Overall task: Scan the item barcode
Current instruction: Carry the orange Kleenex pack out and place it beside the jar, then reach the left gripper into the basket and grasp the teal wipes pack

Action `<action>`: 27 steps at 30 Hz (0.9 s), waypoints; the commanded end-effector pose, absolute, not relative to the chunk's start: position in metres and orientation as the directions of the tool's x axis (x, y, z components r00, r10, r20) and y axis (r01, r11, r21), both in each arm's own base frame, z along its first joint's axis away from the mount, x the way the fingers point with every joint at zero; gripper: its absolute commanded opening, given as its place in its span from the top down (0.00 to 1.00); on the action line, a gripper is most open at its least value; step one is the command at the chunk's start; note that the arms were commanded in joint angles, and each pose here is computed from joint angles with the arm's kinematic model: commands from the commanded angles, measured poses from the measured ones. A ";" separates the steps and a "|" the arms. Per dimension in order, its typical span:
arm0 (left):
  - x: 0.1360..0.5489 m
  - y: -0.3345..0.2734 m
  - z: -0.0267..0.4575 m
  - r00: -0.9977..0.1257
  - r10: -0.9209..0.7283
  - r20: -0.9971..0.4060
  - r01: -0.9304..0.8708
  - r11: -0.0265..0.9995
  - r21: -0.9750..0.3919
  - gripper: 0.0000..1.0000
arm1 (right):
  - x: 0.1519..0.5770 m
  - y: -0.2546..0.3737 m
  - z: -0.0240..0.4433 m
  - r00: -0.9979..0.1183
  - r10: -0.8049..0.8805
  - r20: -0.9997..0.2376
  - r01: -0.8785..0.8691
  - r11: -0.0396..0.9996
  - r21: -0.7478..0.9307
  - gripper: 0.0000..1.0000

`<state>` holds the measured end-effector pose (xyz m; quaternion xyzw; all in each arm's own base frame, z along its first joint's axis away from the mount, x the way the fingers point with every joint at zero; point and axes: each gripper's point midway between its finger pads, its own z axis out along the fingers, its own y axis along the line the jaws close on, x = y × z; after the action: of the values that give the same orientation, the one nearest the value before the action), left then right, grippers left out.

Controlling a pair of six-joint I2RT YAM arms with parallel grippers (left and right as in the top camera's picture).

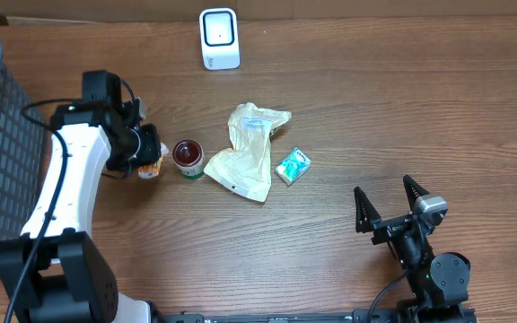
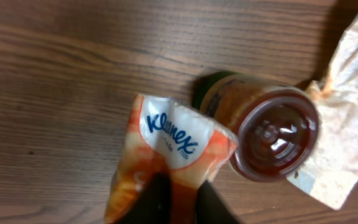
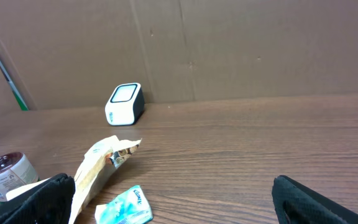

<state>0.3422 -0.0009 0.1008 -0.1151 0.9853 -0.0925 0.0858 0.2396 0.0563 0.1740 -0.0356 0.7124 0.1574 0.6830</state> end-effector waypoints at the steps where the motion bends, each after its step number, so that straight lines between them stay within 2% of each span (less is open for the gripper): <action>1: 0.344 0.000 0.092 -0.960 -0.241 -0.145 -0.210 0.957 -0.201 0.56 | 0.240 0.056 0.171 -0.066 0.163 -0.984 -0.264 0.948 0.175 0.00; 2: 0.349 0.001 0.094 -0.956 -0.242 -0.163 -0.207 0.957 -0.204 0.46 | 0.240 0.056 0.171 -0.066 0.163 -0.984 -0.264 0.948 0.175 0.00; 3: 0.353 0.001 0.100 -0.954 -0.241 -0.180 -0.202 0.957 -0.210 0.45 | 0.240 0.056 0.171 -0.066 0.163 -0.984 -0.264 0.948 0.175 0.00; 5: 0.372 -0.014 0.150 -0.946 -0.195 -0.260 -0.114 0.947 -0.299 0.48 | 0.240 0.056 0.171 -0.066 0.163 -0.984 -0.264 0.948 0.175 0.00; 7: 0.380 -0.012 0.184 -0.927 -0.199 -0.319 -0.098 0.947 -0.304 0.48 | 0.240 0.056 0.171 -0.066 0.163 -0.984 -0.264 0.948 0.175 0.00; 9: 0.390 0.004 0.248 -0.873 -0.224 -0.434 -0.098 0.951 -0.293 0.46 | 0.240 0.056 0.171 -0.066 0.163 -0.984 -0.264 0.948 0.175 0.00; 10: 0.390 0.010 0.265 -0.856 -0.234 -0.462 -0.106 0.952 -0.287 0.45 | 0.240 0.056 0.171 -0.066 0.163 -0.984 -0.264 0.948 0.175 0.00; 13: 0.377 0.066 0.340 -0.741 -0.319 -0.591 -0.238 0.948 -0.214 0.41 | 0.240 0.056 0.171 -0.066 0.163 -0.984 -0.264 0.948 0.175 0.00; 14: 0.371 0.079 0.351 -0.714 -0.342 -0.611 -0.279 0.939 -0.200 0.40 | 0.240 0.056 0.171 -0.066 0.163 -0.984 -0.264 0.948 0.175 0.00; 17: 0.344 0.143 0.395 -0.579 -0.425 -0.696 -0.453 0.877 -0.159 0.25 | 0.240 0.056 0.171 -0.066 0.163 -0.984 -0.264 0.948 0.175 0.00; 18: 0.332 0.172 0.401 -0.541 -0.438 -0.718 -0.516 0.847 -0.128 0.22 | 0.240 0.056 0.171 -0.066 0.163 -0.984 -0.264 0.948 0.175 0.00; 20: 0.316 0.208 0.397 -0.515 -0.466 -0.719 -0.600 0.795 -0.086 0.26 | 0.240 0.056 0.171 -0.066 0.163 -0.984 -0.264 0.948 0.175 0.00; 21: 0.306 0.229 0.387 -0.500 -0.506 -0.703 -0.651 0.755 -0.080 0.31 | 0.240 0.056 0.171 -0.066 0.163 -0.984 -0.264 0.948 0.175 0.00; 24: 0.296 0.265 0.355 -0.477 -0.591 -0.650 -0.715 0.691 -0.103 0.33 | 0.240 0.056 0.171 -0.066 0.163 -0.984 -0.264 0.948 0.175 0.00; 27: 0.281 0.301 0.309 -0.489 -0.647 -0.585 -0.778 0.627 -0.043 0.33 | 0.240 0.056 0.171 -0.066 0.163 -0.984 -0.264 0.948 0.175 0.00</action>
<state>0.2922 0.2726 0.3557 -0.3945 0.8456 0.0943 0.3471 0.2396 0.0564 0.1739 -0.0354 0.7125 0.1578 0.6828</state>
